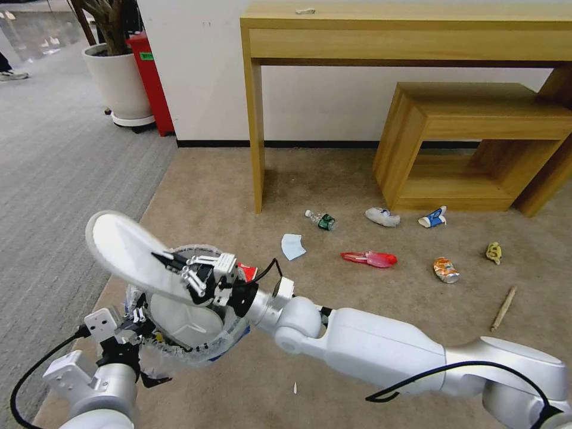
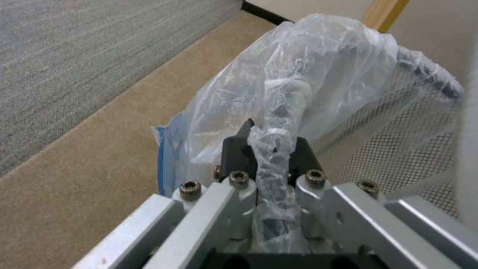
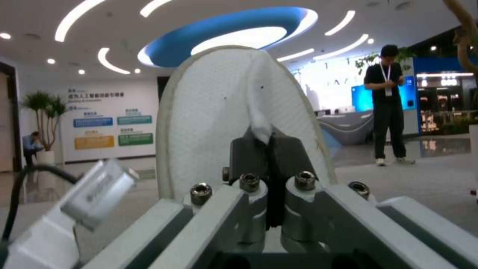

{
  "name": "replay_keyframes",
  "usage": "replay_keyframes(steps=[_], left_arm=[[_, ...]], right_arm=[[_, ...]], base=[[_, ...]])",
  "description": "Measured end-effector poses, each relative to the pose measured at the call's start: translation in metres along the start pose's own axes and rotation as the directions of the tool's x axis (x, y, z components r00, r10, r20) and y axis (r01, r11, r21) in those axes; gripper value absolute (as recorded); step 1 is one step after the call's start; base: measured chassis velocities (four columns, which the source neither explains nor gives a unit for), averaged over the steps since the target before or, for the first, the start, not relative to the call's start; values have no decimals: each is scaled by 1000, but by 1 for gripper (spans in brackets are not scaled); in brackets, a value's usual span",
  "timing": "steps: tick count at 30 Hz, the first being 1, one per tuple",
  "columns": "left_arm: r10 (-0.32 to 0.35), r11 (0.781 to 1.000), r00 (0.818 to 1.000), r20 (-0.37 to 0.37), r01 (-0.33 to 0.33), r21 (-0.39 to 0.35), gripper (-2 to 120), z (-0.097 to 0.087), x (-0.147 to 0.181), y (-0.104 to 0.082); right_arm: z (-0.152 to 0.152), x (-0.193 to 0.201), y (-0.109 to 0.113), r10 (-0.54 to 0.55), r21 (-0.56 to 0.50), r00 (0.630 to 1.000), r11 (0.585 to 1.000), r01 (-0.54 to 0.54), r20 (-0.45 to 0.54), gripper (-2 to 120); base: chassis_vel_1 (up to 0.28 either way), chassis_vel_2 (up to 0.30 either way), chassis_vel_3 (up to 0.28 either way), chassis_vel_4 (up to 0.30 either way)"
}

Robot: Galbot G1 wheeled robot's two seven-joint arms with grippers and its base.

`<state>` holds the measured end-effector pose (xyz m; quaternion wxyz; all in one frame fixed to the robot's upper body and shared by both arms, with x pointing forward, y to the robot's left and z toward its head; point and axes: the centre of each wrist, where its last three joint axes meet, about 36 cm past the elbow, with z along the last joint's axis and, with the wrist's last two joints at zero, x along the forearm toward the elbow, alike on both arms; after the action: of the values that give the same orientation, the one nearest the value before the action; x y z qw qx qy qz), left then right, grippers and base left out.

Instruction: Pick up the trash bin and place the garbage on the floor into it.

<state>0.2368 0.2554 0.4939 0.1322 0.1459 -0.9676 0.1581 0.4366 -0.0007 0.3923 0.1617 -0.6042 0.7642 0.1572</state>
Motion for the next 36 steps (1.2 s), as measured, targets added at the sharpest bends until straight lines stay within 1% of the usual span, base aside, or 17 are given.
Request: replay_keyframes(steps=[8, 14, 16, 17, 18, 19, 20, 21, 23, 24, 25, 28, 29, 32, 33, 35, 36], left_arm=[[8, 1000, 1000, 0, -8, 2, 3, -1, 3, -1], [9, 1000, 1000, 2, -9, 3, 3, -3, 4, -1], [11, 1000, 1000, 3, -11, 5, 3, -3, 4, -1], [11, 1000, 1000, 3, -11, 5, 3, -3, 4, -1], [11, 1000, 1000, 3, -11, 5, 3, -3, 4, -1], [12, 1000, 1000, 4, -12, 6, 3, -3, 4, -1], [13, 1000, 1000, 6, -14, 8, 3, -4, 4, -1], [13, 1000, 1000, 6, -14, 8, 3, -4, 4, -1], [15, 1000, 1000, 7, -15, 9, 3, -3, 3, -1], [15, 1000, 1000, 6, -15, 10, 3, -3, 2, -1], [15, 1000, 1000, 6, -15, 10, 3, -3, 2, -1], [15, 1000, 1000, 5, -16, 11, 3, -2, 0, -1], [15, 1000, 1000, 5, -16, 11, 3, -2, 0, -1], [15, 1000, 1000, 3, -15, 12, 3, 0, -1, -1], [15, 1000, 1000, 3, -15, 12, 3, 0, -1, -1], [11, 1000, 1000, 4, -11, 11, 3, 0, -4, 1], [11, 1000, 1000, 4, -11, 11, 3, 0, -4, 1]], right_arm=[[20, 3, -1, 5, 5, 1000, 1000, -5, -21, 0], [24, 3, 0, 2, 9, 1000, 1000, -2, -26, 0], [26, 5, -2, 4, 19, 999, 1000, -3, -34, 8], [26, 5, -2, 4, 19, 999, 1000, -3, -34, 8], [26, 6, -2, 4, 21, 999, 1000, -3, -36, 12], [26, 7, -4, 5, 26, 999, 1000, -4, -38, 19], [27, 8, -5, 7, 30, 999, 1000, -6, -40, 22], [27, 8, -5, 7, 30, 999, 1000, -6, -40, 22], [27, 11, -7, 11, 37, 999, 999, -10, -41, 34], [28, 12, -8, 13, 40, 999, 999, -12, -42, 37], [28, 12, -8, 13, 40, 999, 999, -12, -42, 37], [30, 13, -11, 19, 52, 999, 999, -17, -42, 52], [30, 13, -11, 19, 52, 999, 999, -17, -42, 52], [32, 11, -12, 23, 52, 999, 998, -21, -35, 65], [32, 11, -12, 23, 52, 999, 998, -21, -35, 65], [27, 7, -13, 38, 52, 999, 998, -37, -18, 77], [27, 7, -13, 38, 52, 999, 998, -37, -18, 77]], base=[[0, 0, 0, 0], [0, 0, 0, 0], [0, 0, 0, 0], [0, 0, 0, 0], [0, 0, 0, 0], [0, 0, 0, 0], [0, 0, 0, 0], [0, 0, 0, 0], [0, 0, 0, 0], [0, 0, 0, 0], [0, 0, 0, 0], [0, 0, 0, 0], [0, 0, 0, 0], [0, 0, 0, 0], [0, 0, 0, 0], [0, 0, 0, 0], [0, 0, 0, 0]])
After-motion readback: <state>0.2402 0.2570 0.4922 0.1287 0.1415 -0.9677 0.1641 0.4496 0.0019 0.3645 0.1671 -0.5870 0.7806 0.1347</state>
